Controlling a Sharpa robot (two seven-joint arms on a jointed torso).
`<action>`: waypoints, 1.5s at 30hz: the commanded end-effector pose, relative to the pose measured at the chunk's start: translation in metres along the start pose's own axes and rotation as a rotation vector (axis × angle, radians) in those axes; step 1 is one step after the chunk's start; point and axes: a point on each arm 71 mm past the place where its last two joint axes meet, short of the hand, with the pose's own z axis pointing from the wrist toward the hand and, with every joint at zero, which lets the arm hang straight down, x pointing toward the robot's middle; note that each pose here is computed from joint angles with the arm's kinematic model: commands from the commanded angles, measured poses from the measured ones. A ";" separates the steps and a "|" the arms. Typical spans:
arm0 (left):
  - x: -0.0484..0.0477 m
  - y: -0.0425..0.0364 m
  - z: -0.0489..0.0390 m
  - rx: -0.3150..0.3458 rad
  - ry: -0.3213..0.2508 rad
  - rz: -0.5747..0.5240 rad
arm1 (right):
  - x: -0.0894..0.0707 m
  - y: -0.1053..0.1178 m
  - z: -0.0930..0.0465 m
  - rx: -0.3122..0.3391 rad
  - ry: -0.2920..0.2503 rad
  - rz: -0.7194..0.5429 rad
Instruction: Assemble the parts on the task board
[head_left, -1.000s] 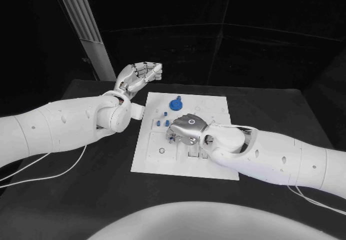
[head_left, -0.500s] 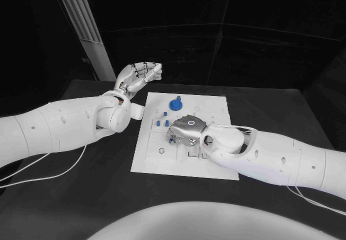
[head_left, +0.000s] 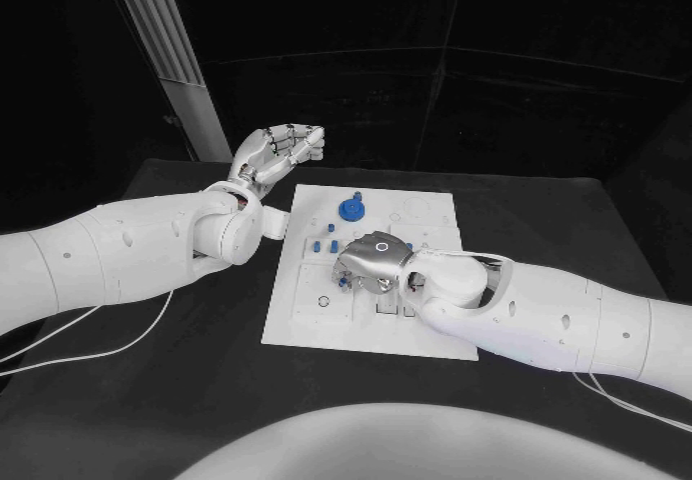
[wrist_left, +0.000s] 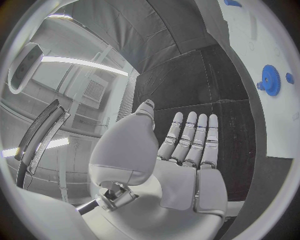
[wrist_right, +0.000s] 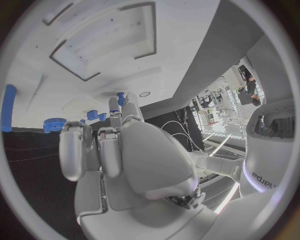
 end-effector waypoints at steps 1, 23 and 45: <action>0.0009 -0.0163 -0.0011 0.222 0.009 -0.009 | 0.000 0.000 0.000 0.001 0.006 -0.002; 0.0006 -0.0160 -0.0010 0.220 0.010 -0.011 | -0.008 -0.003 -0.005 0.031 -0.124 0.038; -0.0012 -0.0119 0.0010 0.213 0.004 -0.004 | -0.085 -0.076 -0.084 0.234 -0.337 0.424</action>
